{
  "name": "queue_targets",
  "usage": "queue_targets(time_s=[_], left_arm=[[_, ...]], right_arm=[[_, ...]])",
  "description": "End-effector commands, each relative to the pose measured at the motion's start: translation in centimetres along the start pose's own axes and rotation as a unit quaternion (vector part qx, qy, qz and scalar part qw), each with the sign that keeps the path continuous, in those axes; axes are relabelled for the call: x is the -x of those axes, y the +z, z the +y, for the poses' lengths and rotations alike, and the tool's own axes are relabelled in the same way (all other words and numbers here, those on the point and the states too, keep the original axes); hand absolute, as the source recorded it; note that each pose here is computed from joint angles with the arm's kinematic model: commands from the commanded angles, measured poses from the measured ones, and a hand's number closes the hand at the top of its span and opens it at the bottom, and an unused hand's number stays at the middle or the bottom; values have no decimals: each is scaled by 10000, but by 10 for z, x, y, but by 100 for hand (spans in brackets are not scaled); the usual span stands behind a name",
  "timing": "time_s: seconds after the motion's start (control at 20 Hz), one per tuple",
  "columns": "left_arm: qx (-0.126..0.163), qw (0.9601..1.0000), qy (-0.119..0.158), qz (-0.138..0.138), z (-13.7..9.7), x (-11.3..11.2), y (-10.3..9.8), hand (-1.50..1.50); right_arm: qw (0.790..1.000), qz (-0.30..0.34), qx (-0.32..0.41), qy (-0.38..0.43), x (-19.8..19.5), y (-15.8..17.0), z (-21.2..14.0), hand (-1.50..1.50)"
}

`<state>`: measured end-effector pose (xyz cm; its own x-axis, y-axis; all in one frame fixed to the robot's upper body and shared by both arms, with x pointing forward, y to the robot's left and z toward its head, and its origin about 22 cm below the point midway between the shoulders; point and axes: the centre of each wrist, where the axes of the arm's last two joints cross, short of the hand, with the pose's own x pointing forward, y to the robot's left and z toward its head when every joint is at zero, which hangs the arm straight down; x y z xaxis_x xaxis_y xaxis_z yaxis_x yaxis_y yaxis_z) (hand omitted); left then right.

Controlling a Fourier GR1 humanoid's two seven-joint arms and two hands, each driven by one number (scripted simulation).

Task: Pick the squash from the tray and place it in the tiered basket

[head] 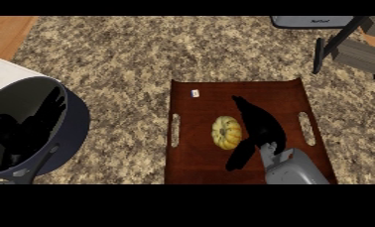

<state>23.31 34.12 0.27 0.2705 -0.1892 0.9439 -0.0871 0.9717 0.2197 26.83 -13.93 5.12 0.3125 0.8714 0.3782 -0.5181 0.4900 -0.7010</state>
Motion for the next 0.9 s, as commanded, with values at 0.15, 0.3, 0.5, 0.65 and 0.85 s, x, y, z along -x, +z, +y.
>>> queue_targets(time_s=[0.15, 0.3, 0.5, 0.65, 0.85], left_arm=[[-53, 9988, -119, 466, 3, 13, 3, 0], [-37, 9985, -49, 537, 31, 28, 10, 0], [-66, 9987, -91, 500, 8, 23, 4, 0], [-128, 9986, -133, 486, 27, 19, 14, 0], [-55, 9986, -33, 523, 17, 29, 4, 0]], right_arm=[[9996, 74, -250, 53, 5, -27, 14, -150], [9990, -56, -428, 66, -6, -22, 21, 150], [9972, -733, 87, 146, -10, -21, 39, 150], [9960, -786, 418, -6, -7, -11, 38, 150], [9935, -847, 763, -71, -6, -12, 0, 150]])
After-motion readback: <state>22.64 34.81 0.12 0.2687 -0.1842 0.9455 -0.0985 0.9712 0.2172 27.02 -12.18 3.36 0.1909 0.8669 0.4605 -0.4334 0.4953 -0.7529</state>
